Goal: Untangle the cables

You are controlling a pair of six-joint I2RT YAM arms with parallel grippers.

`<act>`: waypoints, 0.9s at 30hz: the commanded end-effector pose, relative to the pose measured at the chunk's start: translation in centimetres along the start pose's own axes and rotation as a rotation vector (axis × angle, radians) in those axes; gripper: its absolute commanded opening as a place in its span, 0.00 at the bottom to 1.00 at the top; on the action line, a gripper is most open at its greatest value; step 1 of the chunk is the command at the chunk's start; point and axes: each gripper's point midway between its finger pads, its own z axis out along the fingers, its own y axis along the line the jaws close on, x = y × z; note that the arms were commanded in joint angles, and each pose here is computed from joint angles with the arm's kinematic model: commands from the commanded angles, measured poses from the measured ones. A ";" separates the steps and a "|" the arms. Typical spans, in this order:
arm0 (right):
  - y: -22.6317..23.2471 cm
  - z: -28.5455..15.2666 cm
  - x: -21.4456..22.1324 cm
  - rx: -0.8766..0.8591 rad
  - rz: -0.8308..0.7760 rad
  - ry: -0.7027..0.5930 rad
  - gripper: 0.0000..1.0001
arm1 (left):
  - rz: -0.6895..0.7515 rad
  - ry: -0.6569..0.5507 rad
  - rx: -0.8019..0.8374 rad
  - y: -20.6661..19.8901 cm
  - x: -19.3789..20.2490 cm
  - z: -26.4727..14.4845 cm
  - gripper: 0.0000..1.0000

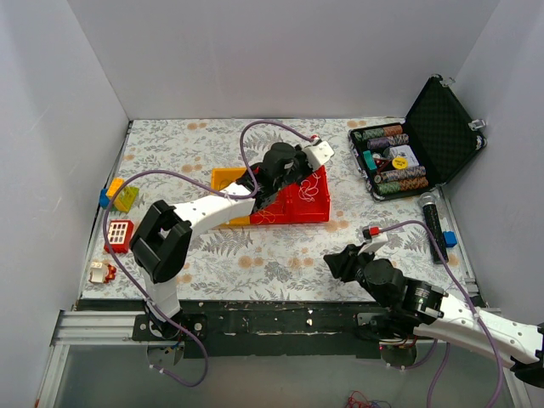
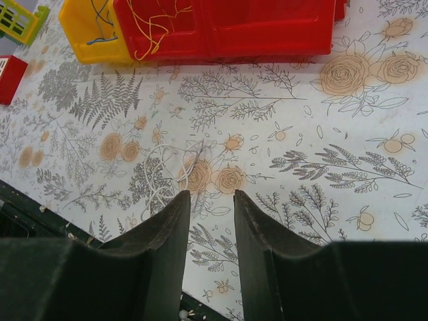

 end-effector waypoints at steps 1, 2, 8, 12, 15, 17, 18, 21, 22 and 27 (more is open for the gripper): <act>1.4 -0.2 -2.3 -0.022 0.020 -0.056 0.41 | 0.014 0.009 0.011 0.3 -0.4 -0.6 0.07; 1.5 -0.2 -2.3 -0.024 0.018 -0.056 0.42 | 0.007 0.036 0.023 0.0 0.2 -0.7 0.13; 2.2 0.0 -2.8 -0.033 -0.019 -0.052 0.50 | -0.031 0.109 0.092 -1.7 2.3 -1.9 0.49; 2.5 0.2 -3.0 -0.029 -0.057 -0.042 0.53 | -0.050 0.066 0.068 -0.6 0.0 -2.5 0.59; 3.8 0.7 -2.4 -0.084 -0.105 -0.007 0.59 | -0.088 0.030 0.032 1.3 -3.9 -3.5 0.70; 4.9 1.3 -1.1 -0.123 -0.149 0.052 0.64 | -0.148 -0.002 0.003 3.2 -6.5 -4.5 0.93; 5.4 1.6 -0.5 -0.138 -0.165 0.088 0.64 | -0.180 0.012 -0.003 4.1 -6.9 -5.0 0.98; 7.6 2.7 1.3 -0.193 -0.231 0.207 0.67 | -0.301 0.025 -0.042 7.7 -8.3 -6.9 0.98; 8.0 3.0 1.9 -0.204 -0.253 0.243 0.68 | -0.337 0.035 -0.052 8.9 -8.5 -7.6 0.98; 9.9 4.7 4.2 -0.266 -0.313 0.347 0.71 | -0.539 0.186 -0.046 12.6 -5.1 -11.2 0.98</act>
